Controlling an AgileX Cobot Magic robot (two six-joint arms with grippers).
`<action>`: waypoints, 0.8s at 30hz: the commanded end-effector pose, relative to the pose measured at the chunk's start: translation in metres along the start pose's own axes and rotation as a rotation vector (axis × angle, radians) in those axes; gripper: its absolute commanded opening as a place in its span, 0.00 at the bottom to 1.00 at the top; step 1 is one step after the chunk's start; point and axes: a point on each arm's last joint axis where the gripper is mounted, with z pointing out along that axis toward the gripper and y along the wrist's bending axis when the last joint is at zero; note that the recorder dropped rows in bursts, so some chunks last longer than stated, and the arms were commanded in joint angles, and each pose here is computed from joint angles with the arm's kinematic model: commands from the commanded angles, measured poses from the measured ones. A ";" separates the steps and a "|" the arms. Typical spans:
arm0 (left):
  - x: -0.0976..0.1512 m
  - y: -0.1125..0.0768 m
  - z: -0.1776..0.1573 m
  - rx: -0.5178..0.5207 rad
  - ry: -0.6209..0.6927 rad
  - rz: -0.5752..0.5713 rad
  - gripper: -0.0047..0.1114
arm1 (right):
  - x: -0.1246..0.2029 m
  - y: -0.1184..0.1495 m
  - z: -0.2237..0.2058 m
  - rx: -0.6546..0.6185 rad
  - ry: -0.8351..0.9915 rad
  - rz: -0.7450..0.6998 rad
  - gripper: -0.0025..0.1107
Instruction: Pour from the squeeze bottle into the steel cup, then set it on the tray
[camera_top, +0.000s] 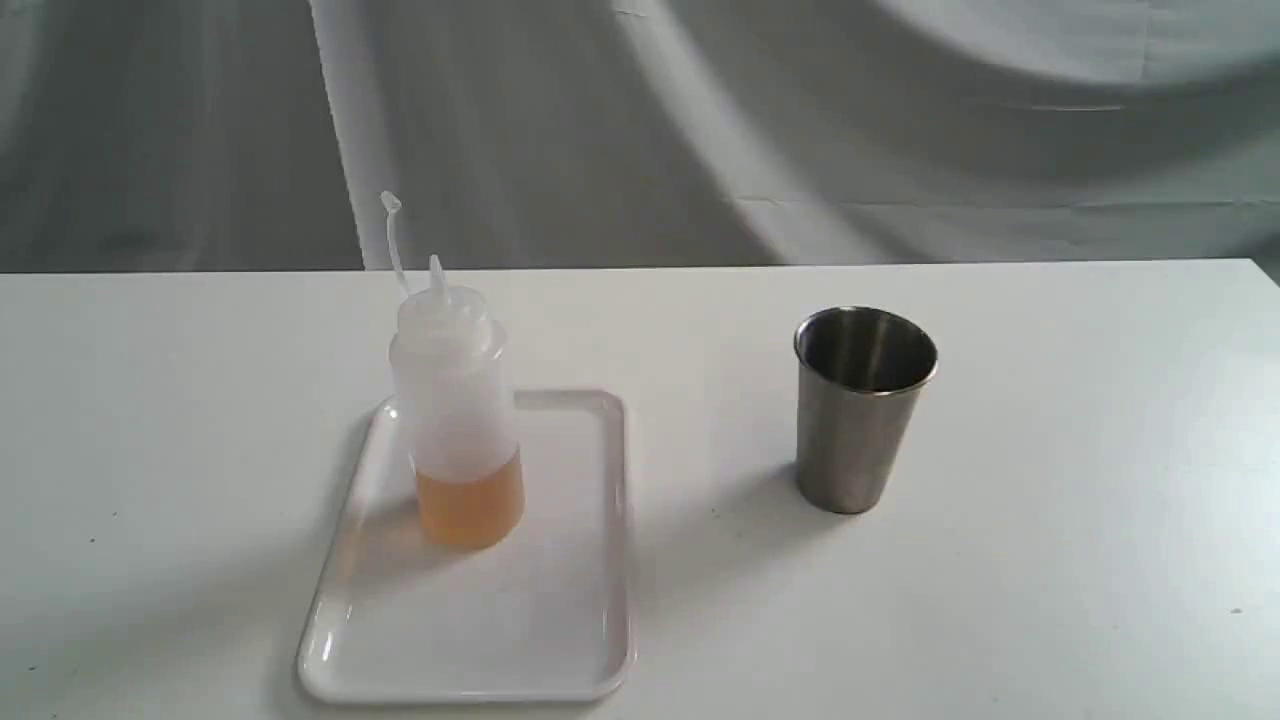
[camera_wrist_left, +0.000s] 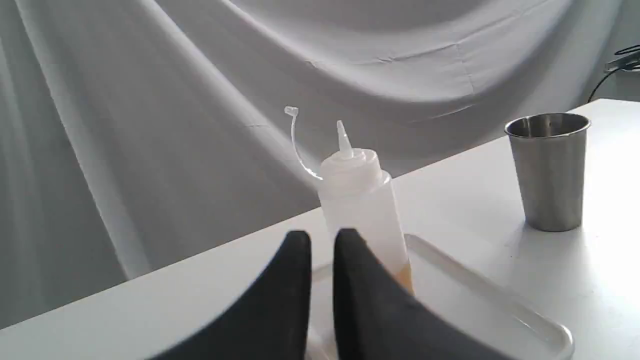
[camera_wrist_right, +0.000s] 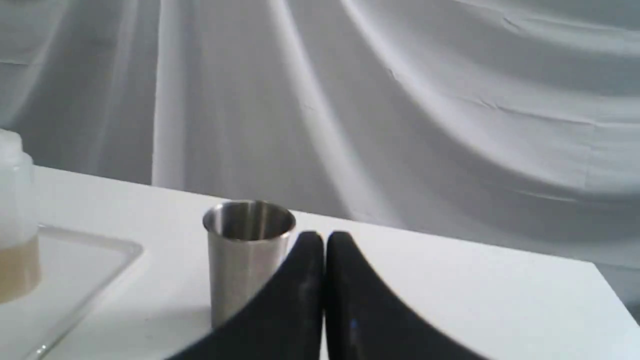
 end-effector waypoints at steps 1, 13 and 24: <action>0.001 0.000 0.000 0.000 0.002 -0.005 0.11 | 0.016 -0.001 0.000 0.039 0.020 -0.005 0.02; 0.001 0.000 0.000 0.000 0.002 -0.005 0.11 | 0.048 -0.001 -0.003 0.091 0.160 -0.087 0.02; 0.001 0.000 0.000 0.000 0.002 -0.005 0.11 | 0.056 0.000 -0.005 0.086 0.260 -0.082 0.02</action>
